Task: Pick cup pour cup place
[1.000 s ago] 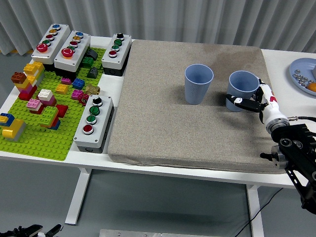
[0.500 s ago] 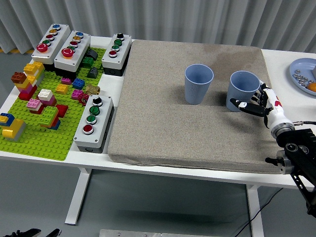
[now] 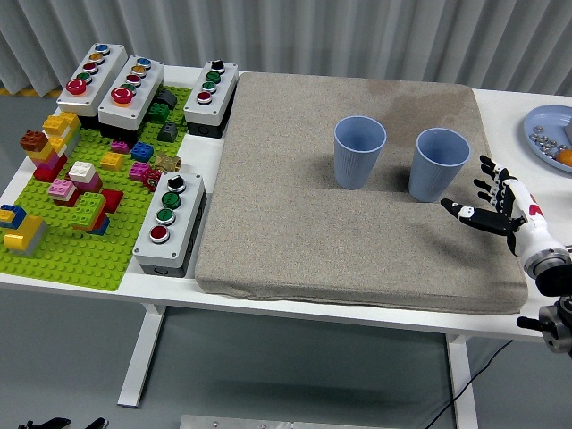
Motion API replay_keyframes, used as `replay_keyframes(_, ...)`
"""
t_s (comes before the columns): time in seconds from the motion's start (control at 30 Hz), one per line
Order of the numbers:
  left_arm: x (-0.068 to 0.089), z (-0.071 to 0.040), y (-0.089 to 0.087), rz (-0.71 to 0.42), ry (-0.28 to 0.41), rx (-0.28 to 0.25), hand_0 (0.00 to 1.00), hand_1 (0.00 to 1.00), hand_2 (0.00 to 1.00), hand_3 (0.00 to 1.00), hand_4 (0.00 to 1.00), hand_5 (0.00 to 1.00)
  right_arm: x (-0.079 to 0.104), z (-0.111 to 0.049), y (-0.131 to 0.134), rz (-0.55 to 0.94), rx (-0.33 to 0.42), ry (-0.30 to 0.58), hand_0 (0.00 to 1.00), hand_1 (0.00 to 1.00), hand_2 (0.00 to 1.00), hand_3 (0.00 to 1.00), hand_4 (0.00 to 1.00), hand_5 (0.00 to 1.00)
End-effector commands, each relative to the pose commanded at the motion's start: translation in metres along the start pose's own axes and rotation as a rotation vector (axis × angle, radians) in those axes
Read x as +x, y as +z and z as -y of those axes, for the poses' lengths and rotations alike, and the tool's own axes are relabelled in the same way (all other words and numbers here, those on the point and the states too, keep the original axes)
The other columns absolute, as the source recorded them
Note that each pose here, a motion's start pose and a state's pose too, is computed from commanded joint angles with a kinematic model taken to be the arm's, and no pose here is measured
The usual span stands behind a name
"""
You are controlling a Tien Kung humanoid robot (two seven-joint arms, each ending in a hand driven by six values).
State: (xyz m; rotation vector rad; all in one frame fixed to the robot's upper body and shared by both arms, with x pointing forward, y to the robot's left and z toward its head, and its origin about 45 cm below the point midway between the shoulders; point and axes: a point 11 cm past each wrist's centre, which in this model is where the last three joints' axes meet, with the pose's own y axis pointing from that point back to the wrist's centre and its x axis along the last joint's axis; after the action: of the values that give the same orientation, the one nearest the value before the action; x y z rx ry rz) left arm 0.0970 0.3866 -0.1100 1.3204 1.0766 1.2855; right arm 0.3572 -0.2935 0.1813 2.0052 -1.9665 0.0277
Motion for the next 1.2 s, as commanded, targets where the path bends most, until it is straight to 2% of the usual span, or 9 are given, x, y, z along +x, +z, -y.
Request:
replay_keyframes(0.23,0.000,0.000,0.003,0.002,0.001,-0.004,0.767,0.785,0.811,0.695,0.503,0.998,0.003,0.000,-0.009,0.030,0.023,0.017,0.929,0.889,0.978,0.951,0.906,0.286)
replay_keyframes(0.33,0.000,-0.001,0.005,0.001,0.000,-0.008,0.767,0.786,0.811,0.694,0.503,0.998,0.012,0.007,-0.030,0.065,0.071,0.052,0.921,0.872,0.944,0.917,0.907,0.287)
replay_keyframes(0.4,0.000,-0.001,0.005,-0.001,0.000,-0.009,0.767,0.786,0.811,0.694,0.503,0.998,0.023,0.014,-0.051,0.080,0.121,0.082,0.921,0.872,0.944,0.917,0.907,0.287)
replay_keyframes(0.5,0.002,-0.002,0.008,0.004,0.003,-0.012,0.767,0.786,0.811,0.694,0.503,0.998,0.052,0.029,-0.100,0.140,0.230,0.154,0.921,0.872,0.944,0.917,0.907,0.287)
replay_keyframes(0.57,0.002,-0.002,0.008,0.002,0.004,-0.013,0.768,0.786,0.811,0.695,0.503,0.998,0.068,0.037,-0.126,0.200,0.282,0.195,0.898,0.843,0.905,0.861,0.894,0.312)
replay_keyframes(0.7,0.003,-0.002,0.009,0.004,0.006,-0.014,0.768,0.786,0.811,0.695,0.503,0.998,0.085,0.057,-0.156,0.368,0.301,0.204,0.898,0.843,0.905,0.861,0.894,0.312)
replay_keyframes(0.73,0.003,-0.002,0.009,0.003,0.006,-0.014,0.767,0.786,0.811,0.694,0.504,0.998,0.087,0.063,-0.158,0.416,0.282,0.196,0.883,0.771,0.761,0.753,0.834,0.966)
replay_keyframes(1.0,0.002,-0.002,0.010,0.011,0.002,-0.012,0.768,0.786,0.811,0.694,0.502,0.998,0.073,0.086,-0.149,0.542,0.211,0.211,0.903,0.777,0.776,0.752,0.799,0.998)
replay_keyframes(1.2,0.001,-0.002,0.009,0.012,0.000,-0.012,0.768,0.786,0.811,0.694,0.502,0.998,0.070,0.086,-0.142,0.519,0.203,0.237,0.912,0.786,0.782,0.756,0.797,0.998)
